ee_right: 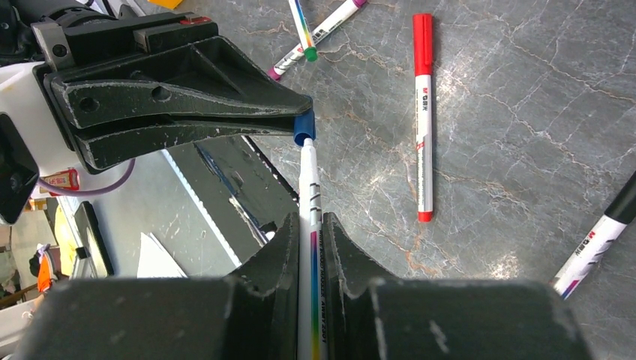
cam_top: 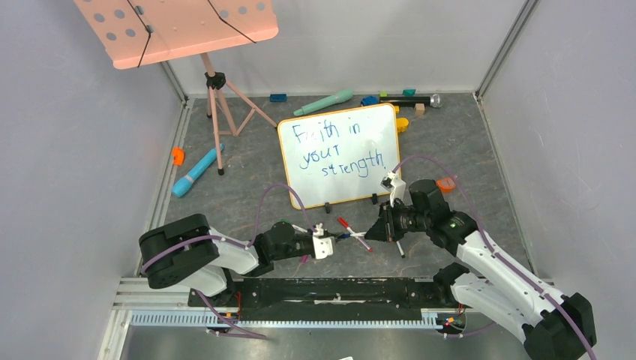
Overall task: Write a sentence on the whiteboard
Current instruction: Insert the whiteboard marker without the cap into the pen cap.
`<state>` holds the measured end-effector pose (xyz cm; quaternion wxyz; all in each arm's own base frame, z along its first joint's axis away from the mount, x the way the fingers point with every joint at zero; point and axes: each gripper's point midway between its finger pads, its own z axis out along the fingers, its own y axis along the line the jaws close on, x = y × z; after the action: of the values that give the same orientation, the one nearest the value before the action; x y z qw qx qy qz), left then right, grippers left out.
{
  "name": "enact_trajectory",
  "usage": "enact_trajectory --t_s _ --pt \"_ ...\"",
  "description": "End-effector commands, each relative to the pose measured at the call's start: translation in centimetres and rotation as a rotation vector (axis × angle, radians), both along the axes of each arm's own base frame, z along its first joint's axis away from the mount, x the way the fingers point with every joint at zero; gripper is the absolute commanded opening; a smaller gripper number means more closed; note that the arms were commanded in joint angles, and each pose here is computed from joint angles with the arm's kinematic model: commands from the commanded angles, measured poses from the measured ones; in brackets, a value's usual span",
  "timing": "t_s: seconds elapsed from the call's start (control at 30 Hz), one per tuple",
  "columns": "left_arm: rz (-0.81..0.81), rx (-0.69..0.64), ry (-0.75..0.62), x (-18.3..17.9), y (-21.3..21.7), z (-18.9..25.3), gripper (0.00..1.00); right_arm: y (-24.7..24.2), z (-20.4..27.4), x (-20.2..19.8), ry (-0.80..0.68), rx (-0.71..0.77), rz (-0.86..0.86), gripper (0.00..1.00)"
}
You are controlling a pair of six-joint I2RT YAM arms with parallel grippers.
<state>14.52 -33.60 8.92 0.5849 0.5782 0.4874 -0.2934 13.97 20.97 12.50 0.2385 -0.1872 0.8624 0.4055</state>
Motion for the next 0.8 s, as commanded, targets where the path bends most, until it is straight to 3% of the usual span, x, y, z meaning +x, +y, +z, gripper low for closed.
enact_trajectory --t_s 0.0,0.47,0.77 --pt "0.001 -0.047 -0.078 0.8 -0.7 2.1 0.02 0.6 0.1 0.4 -0.016 0.031 0.005 0.00" --pt "-0.010 -0.035 -0.077 0.6 -0.8 1.9 0.02 4.7 0.0 1.1 -0.041 -0.008 0.003 0.00" --pt "-0.013 -0.047 -0.081 0.5 -0.6 2.1 0.02 7.3 -3.5 0.7 -0.030 -0.105 -0.005 0.00"
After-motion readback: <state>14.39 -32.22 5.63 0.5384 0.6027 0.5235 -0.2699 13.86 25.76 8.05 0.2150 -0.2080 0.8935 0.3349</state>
